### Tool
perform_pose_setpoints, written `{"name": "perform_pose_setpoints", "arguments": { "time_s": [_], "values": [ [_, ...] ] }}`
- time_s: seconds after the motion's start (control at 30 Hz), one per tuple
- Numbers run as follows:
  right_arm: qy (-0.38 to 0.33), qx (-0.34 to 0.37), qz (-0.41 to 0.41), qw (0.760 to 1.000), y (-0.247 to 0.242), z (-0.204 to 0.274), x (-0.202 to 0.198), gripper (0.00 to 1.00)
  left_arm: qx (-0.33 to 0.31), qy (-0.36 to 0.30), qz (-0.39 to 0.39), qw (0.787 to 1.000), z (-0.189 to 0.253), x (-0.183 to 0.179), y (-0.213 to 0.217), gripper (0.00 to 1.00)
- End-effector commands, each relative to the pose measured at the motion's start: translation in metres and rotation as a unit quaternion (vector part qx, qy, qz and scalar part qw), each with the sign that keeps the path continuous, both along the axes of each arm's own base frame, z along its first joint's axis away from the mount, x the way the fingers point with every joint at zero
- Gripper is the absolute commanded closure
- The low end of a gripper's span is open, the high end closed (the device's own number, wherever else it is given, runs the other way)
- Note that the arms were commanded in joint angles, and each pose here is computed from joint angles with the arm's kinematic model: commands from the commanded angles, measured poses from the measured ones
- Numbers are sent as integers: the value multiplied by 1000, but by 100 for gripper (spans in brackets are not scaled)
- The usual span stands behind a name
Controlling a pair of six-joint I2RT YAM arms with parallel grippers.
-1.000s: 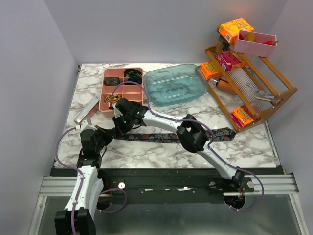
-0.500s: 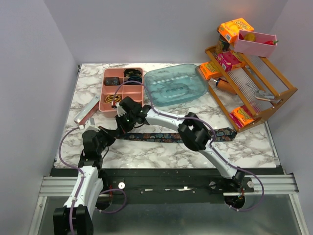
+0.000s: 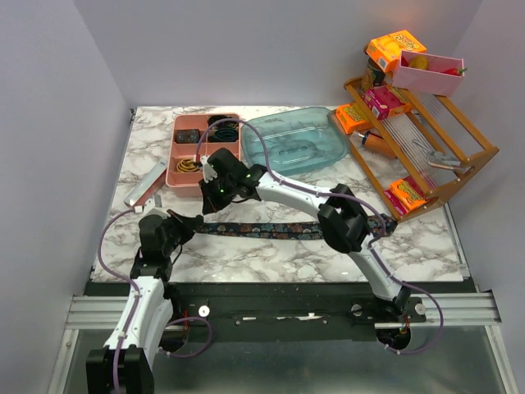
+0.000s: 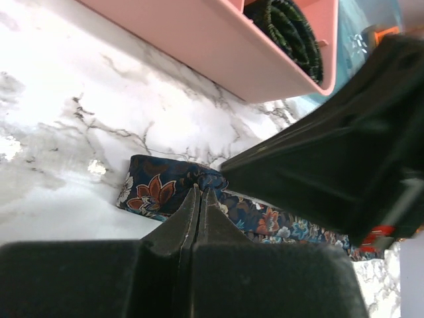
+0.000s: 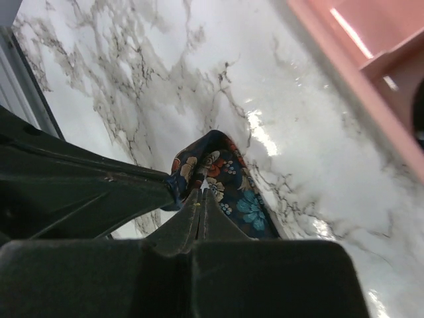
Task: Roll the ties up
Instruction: Roll the tie at the center of the board.
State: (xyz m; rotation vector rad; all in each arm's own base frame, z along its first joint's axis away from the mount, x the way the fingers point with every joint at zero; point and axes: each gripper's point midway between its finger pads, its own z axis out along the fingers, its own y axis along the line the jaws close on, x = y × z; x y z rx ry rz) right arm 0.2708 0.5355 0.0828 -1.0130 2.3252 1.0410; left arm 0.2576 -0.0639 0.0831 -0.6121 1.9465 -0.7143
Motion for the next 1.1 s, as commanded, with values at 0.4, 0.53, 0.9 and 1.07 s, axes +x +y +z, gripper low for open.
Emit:
{"name": "perform_pose_setpoints", "arguments": {
  "time_s": [0.4, 0.53, 0.9, 1.07],
  "values": [
    [-38, -13, -12, 999, -22, 18, 8, 100, 18, 22, -23, 999, -9, 6, -17, 100],
    [-35, -15, -12, 999, -21, 14, 7, 100, 18, 36, -25, 999, -15, 10, -21, 100],
    [-19, -18, -4, 1000, -21, 3, 3, 99, 12, 50, -19, 998, -21, 14, -22, 59],
    [-21, -16, -3, 1000, -20, 3, 2, 100, 2, 50, -21, 999, -23, 15, -25, 53]
  ]
}}
